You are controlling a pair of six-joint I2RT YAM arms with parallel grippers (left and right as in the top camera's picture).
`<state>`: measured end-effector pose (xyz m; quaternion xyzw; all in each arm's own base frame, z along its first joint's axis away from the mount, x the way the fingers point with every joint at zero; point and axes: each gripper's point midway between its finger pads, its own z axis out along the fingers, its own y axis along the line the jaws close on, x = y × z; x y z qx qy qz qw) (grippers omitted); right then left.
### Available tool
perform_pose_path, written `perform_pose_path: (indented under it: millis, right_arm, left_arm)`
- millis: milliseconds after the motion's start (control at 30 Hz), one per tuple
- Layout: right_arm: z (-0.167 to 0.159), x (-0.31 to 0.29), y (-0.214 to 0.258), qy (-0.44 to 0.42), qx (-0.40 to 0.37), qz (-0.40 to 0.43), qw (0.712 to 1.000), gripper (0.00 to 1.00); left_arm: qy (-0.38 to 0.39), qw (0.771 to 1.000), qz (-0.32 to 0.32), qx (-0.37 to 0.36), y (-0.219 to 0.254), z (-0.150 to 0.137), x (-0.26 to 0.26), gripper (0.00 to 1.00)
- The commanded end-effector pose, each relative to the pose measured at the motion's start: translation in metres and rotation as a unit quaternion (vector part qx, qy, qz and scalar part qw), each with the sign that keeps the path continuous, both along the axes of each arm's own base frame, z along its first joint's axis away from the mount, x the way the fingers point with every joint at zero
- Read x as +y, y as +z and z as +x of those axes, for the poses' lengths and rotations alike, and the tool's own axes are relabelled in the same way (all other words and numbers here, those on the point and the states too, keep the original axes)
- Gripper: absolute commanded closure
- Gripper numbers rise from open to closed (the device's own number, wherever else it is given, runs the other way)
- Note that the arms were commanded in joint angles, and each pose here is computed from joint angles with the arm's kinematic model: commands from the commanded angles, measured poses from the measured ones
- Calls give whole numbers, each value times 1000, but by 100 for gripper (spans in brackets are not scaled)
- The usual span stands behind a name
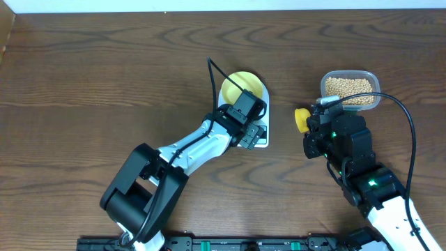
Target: Scoop item into bowl and weigh 50g on scale
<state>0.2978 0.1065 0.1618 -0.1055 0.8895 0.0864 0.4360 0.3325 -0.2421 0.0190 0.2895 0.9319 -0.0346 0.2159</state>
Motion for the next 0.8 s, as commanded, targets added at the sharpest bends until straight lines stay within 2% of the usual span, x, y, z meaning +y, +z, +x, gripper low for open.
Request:
perform_pose_path:
  millis: [0,367,767]
  right_arm:
    - [4,-3,6,-4,-8,-7,1000,99]
    - [4,-3,5,-4,-8,-7,1000,99]
    - [4,-3,6,-4,-8,-7,1000,99]
  left_arm:
    - [6,999,32,15,-13,-12,17,16]
    - [6,1000,26,7,-6,-11,16,16]
    - [25,999,-1,-27,32,1,26,16]
